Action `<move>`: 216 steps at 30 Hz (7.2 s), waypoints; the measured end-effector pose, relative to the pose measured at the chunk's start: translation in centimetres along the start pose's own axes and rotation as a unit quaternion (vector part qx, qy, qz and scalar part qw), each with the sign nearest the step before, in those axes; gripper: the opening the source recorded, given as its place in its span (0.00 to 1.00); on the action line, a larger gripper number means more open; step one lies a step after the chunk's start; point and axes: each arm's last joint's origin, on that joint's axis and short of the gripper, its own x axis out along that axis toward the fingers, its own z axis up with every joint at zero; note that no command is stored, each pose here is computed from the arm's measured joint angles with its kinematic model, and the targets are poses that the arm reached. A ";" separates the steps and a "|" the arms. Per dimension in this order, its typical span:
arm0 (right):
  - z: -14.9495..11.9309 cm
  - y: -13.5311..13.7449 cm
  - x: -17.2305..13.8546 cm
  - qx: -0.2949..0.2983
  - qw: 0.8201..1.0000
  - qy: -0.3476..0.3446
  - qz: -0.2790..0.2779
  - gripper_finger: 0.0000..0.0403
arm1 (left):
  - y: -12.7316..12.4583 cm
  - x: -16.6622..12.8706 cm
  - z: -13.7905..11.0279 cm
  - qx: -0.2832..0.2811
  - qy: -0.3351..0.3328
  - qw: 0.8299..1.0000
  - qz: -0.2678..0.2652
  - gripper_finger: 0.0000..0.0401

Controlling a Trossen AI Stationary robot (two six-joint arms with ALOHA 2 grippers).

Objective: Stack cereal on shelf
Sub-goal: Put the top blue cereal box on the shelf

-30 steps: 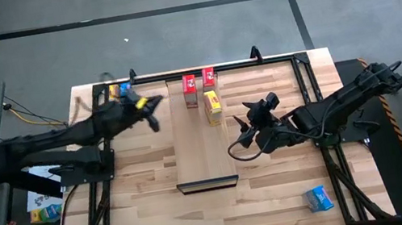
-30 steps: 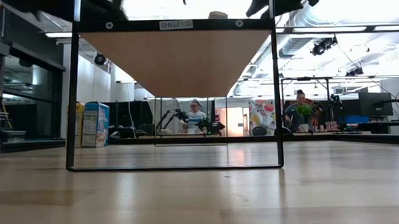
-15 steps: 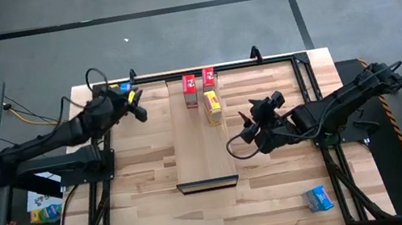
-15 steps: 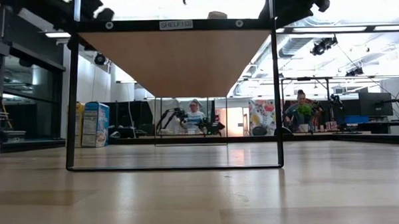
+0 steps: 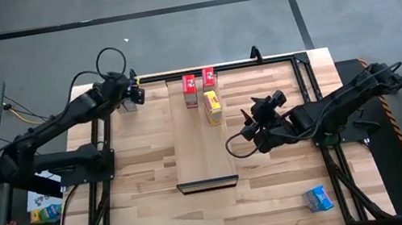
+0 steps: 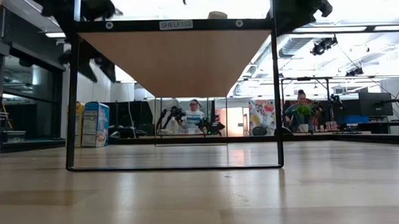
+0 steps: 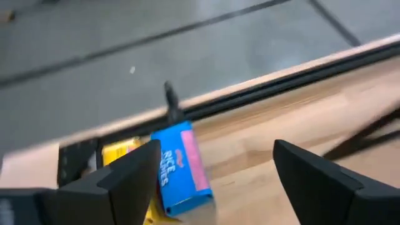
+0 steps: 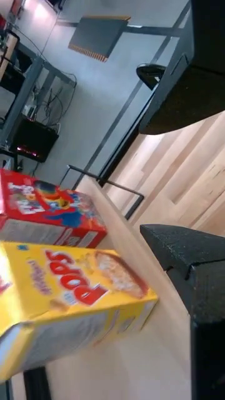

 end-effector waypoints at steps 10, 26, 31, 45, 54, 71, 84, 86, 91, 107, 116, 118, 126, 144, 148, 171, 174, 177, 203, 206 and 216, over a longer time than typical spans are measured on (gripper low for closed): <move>-1.8 -0.3 1.8 0.026 0.999 0.005 -0.023 0.60 | 0.6 3.9 -0.2 -0.044 0.075 0.996 0.021 0.76; -1.6 -0.3 1.9 0.036 0.999 0.003 -0.022 0.60 | 0.7 6.5 -0.6 -0.048 0.101 0.991 0.066 0.76; -1.6 -0.3 1.9 0.036 0.999 0.002 -0.022 0.60 | 0.4 6.8 -0.7 -0.050 0.111 0.991 0.046 0.76; -1.5 -0.3 1.9 0.040 0.999 0.001 -0.020 0.60 | 0.7 7.0 -0.7 -0.058 0.113 0.990 0.064 0.76; -1.5 -0.3 1.9 0.045 0.999 -0.003 -0.021 0.60 | 0.0 9.0 -1.7 -0.034 0.152 0.985 0.075 0.76; -1.5 -0.3 1.9 0.045 0.999 -0.003 -0.021 0.60 | -0.3 9.9 -2.3 -0.024 0.172 0.981 0.080 0.74; -1.4 -0.3 1.9 0.046 0.999 -0.004 -0.021 0.60 | -0.3 9.8 -2.2 -0.027 0.172 0.982 0.071 0.41; -1.4 -0.3 1.9 0.046 0.999 -0.004 -0.021 0.60 | -0.3 9.6 -2.0 -0.032 0.167 0.984 0.060 0.38; -1.4 -0.3 1.9 0.046 0.999 -0.004 -0.021 0.60 | -0.1 8.2 -0.9 -0.051 0.130 0.990 0.019 0.33; -1.4 -0.2 1.9 0.047 0.999 -0.007 -0.022 0.60 | -0.2 -7.5 4.5 -0.002 0.065 0.979 -0.192 0.33; -1.3 -0.2 1.9 0.053 0.998 -0.009 -0.021 0.60 | -1.3 -16.5 4.9 0.036 0.036 0.910 -0.411 0.33; -1.3 -0.2 1.9 0.054 0.998 -0.009 -0.020 0.60 | -2.9 -17.6 4.6 0.055 0.030 0.883 -0.466 0.33; -1.3 -0.2 1.9 0.054 0.998 -0.010 -0.021 0.60 | -11.6 -22.0 1.4 0.212 -0.056 0.764 -0.606 0.33; -1.3 -0.1 1.9 0.029 0.999 -0.008 -0.018 0.60 | -20.8 -22.2 -1.2 0.513 -0.170 0.705 -0.459 0.33; -1.3 -0.1 1.9 0.029 0.999 -0.007 -0.017 0.60 | -21.8 -20.9 -1.3 0.527 -0.162 0.707 -0.443 0.33; -1.1 0.1 1.9 0.033 0.999 -0.011 -0.006 0.60 | -23.8 -16.8 -0.8 0.522 -0.094 0.702 -0.475 0.33; -1.1 0.1 1.9 0.034 0.999 -0.012 -0.005 0.60 | -24.2 -16.2 -0.8 0.520 -0.091 0.707 -0.471 0.33; -1.1 0.2 1.9 0.027 1.000 -0.011 -0.004 0.60 | -24.2 -15.6 -0.8 0.521 -0.078 0.712 -0.464 0.33; -0.9 0.3 1.9 0.021 1.000 -0.012 0.005 0.60 | -23.4 -16.6 1.0 0.502 -0.079 0.740 -0.441 0.64; -0.9 0.3 1.9 0.012 1.000 -0.013 0.005 0.60 | -22.8 -17.5 2.0 0.500 -0.078 0.746 -0.433 0.64; -1.2 0.4 1.9 -0.021 0.999 0.017 0.035 0.60 | -19.2 -21.0 4.4 0.477 -0.058 0.792 -0.376 0.64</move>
